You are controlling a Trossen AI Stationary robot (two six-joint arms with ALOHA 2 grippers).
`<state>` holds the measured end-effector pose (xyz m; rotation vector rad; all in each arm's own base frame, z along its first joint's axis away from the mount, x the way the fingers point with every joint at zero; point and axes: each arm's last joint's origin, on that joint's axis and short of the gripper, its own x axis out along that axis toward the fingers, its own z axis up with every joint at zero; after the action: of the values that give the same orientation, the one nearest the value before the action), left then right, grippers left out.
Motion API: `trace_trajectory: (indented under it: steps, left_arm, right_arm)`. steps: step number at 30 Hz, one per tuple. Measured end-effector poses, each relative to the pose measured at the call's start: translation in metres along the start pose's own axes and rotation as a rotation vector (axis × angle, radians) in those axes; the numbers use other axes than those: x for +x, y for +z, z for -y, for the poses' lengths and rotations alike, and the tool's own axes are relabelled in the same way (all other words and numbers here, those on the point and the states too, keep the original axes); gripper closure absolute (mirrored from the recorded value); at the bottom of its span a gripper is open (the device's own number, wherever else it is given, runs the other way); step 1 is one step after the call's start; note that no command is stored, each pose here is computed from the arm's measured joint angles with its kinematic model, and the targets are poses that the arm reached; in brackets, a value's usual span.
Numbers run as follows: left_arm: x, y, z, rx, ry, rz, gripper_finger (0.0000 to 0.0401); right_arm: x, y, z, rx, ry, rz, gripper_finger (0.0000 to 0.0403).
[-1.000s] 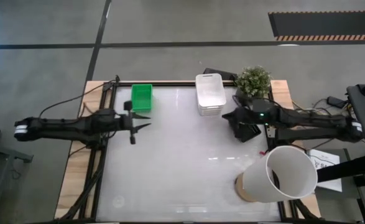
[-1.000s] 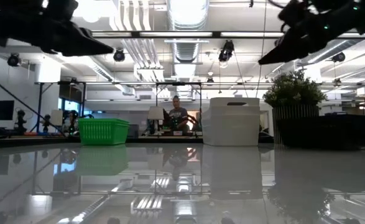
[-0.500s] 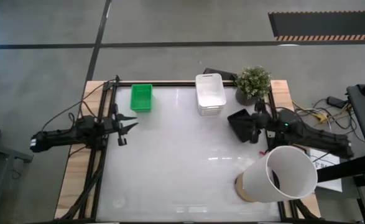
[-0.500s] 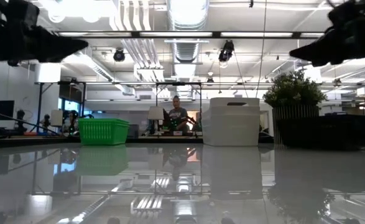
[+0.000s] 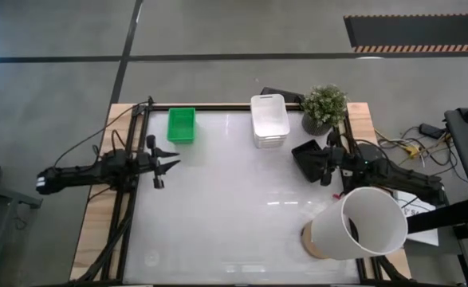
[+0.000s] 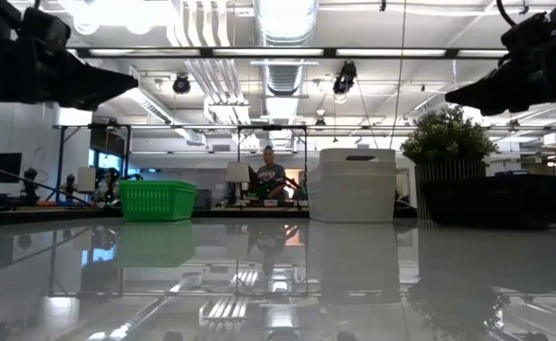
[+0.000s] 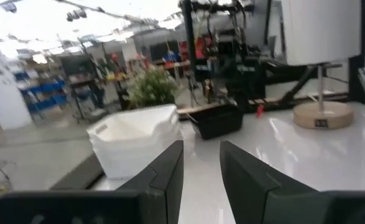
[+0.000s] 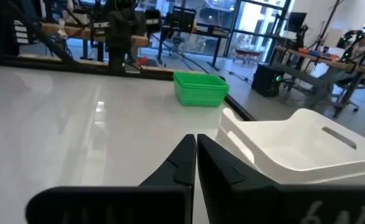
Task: Stack baskets by color
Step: Return to Home Position
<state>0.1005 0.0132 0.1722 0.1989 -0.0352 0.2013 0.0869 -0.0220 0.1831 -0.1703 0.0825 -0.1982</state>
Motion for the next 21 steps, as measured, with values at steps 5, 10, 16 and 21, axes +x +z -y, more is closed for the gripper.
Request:
trace_trajectory:
  steps: [5, 10, 16, 21]
  left_arm:
    - [0.000, 0.000, 0.000, -0.011, -0.010, 0.006, 0.0312]
    - [0.000, 0.000, -0.001, -0.010, 0.034, -0.005, 0.0312]
    - [0.000, -0.001, -0.002, -0.008, 0.071, -0.015, 0.0312]
    - [0.000, -0.002, -0.002, -0.003, 0.071, -0.021, 0.0312]
  right_arm:
    - [0.004, -0.010, -0.002, -0.001, 0.015, 0.004, 0.0394]
    - [0.010, -0.014, -0.004, -0.002, 0.049, 0.074, 0.0394]
    - [0.012, -0.016, -0.003, 0.048, 0.017, 0.048, 0.0394]
    - [0.013, -0.017, -0.003, 0.082, 0.009, 0.040, 0.0394]
